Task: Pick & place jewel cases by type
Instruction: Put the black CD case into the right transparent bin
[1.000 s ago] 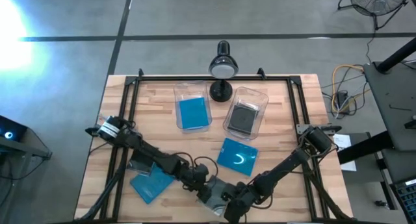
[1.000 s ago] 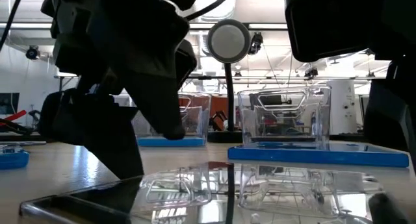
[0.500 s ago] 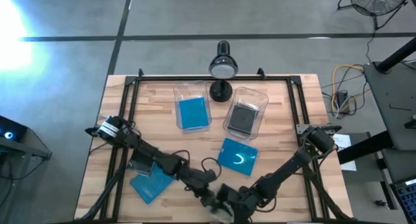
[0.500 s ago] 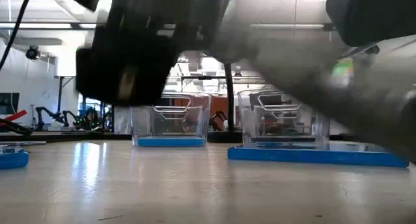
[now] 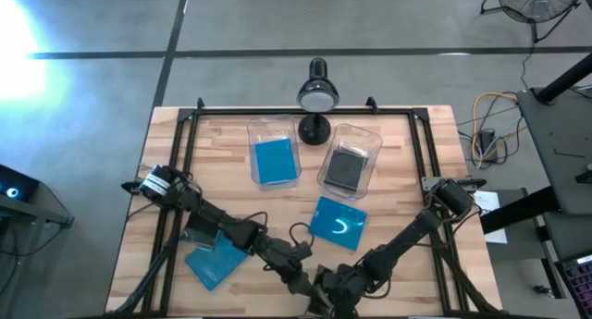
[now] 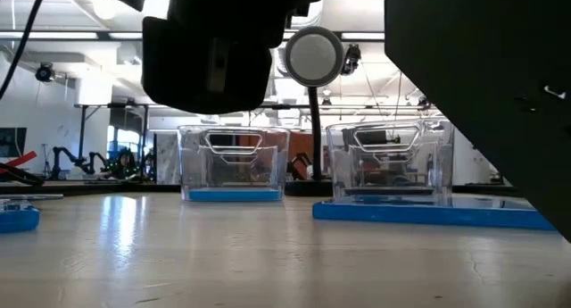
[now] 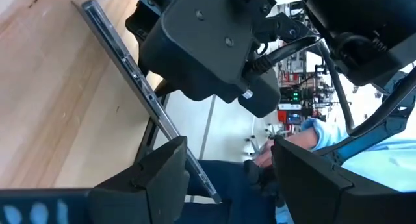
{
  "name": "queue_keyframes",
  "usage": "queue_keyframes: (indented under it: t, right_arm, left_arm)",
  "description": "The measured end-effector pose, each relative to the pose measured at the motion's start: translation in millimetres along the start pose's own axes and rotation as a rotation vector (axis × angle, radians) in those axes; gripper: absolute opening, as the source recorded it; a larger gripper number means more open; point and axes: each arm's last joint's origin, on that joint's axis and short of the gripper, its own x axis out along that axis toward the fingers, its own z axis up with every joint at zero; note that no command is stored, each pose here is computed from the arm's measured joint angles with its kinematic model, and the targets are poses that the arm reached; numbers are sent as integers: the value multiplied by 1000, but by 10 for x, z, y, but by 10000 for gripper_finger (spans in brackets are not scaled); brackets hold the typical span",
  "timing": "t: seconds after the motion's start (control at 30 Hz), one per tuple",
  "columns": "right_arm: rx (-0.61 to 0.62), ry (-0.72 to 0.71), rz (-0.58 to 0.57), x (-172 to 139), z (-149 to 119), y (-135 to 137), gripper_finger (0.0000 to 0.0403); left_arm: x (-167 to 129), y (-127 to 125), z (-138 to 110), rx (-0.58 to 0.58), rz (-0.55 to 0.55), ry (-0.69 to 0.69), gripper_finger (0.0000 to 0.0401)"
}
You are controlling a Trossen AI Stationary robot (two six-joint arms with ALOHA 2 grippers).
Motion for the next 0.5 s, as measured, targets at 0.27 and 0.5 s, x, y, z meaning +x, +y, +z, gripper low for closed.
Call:
queue_keyframes:
  t: [0.27,0.5]
  right_arm:
    - [-82,-22,21,4,22,14,77]
    - [-209,-161,-3,9,105,34,73]
  left_arm:
    - [7,-4,3,24,-19,-6,213]
    - [6,-68,25,58,-83,-43,213]
